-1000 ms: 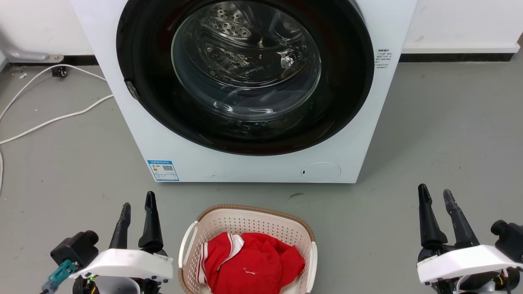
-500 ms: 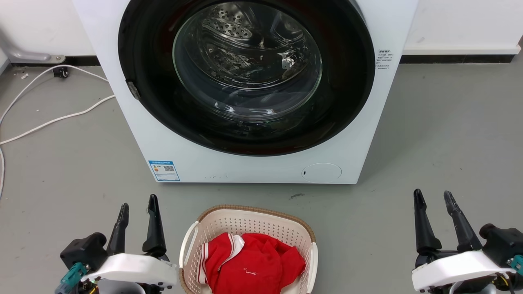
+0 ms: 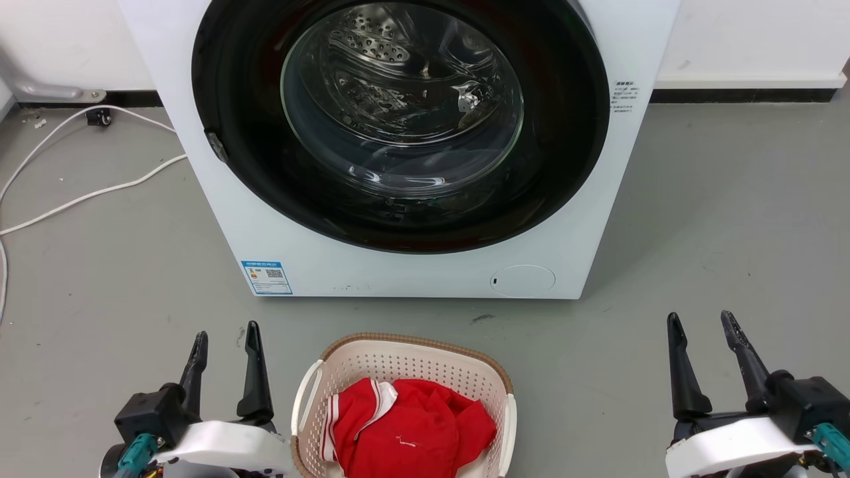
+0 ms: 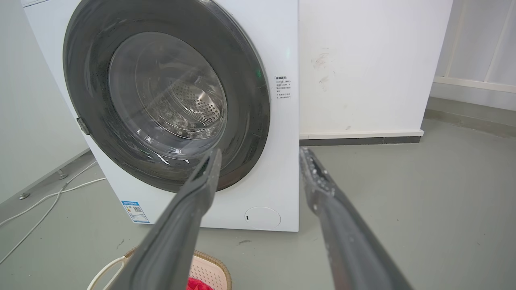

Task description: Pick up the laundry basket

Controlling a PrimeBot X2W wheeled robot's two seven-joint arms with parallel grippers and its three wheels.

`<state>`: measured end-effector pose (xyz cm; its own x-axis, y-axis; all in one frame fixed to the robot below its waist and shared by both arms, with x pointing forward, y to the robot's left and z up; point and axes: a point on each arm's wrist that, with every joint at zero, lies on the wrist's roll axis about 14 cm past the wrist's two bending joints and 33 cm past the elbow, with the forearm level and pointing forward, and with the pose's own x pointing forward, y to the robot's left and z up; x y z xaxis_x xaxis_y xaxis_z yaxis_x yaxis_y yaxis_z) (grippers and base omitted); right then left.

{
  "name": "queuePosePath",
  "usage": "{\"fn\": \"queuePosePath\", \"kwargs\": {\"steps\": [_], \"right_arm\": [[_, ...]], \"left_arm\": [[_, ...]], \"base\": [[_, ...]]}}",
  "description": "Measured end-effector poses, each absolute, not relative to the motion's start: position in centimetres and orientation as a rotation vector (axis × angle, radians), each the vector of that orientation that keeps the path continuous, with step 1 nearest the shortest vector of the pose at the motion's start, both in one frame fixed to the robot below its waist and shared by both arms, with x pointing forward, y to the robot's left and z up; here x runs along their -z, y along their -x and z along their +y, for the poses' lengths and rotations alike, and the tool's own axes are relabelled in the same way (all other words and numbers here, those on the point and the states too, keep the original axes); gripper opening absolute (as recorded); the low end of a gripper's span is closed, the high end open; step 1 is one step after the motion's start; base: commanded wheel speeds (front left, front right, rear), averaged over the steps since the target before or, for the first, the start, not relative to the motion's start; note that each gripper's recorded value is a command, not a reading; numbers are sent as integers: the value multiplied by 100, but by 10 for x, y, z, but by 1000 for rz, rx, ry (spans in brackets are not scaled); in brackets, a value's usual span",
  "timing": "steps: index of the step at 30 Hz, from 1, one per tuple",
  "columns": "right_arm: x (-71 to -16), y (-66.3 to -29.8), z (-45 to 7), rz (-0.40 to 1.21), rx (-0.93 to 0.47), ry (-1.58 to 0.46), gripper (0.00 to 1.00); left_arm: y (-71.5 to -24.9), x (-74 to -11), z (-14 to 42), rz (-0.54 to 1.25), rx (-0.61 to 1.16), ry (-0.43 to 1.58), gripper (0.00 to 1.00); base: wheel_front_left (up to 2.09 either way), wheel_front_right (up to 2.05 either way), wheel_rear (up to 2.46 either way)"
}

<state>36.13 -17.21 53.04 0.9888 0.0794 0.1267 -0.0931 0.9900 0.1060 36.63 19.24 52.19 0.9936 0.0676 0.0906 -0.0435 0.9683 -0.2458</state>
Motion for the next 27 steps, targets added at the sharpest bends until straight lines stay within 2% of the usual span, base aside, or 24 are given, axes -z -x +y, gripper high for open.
{"fn": "queuePosePath", "kwargs": {"steps": [27], "right_arm": [[-535, -356, -167, -163, -111, 50, 100]], "left_arm": [[-359, -525, 190, -135, -48, 18, 100]], "base": [[0, 0, 0]]}}
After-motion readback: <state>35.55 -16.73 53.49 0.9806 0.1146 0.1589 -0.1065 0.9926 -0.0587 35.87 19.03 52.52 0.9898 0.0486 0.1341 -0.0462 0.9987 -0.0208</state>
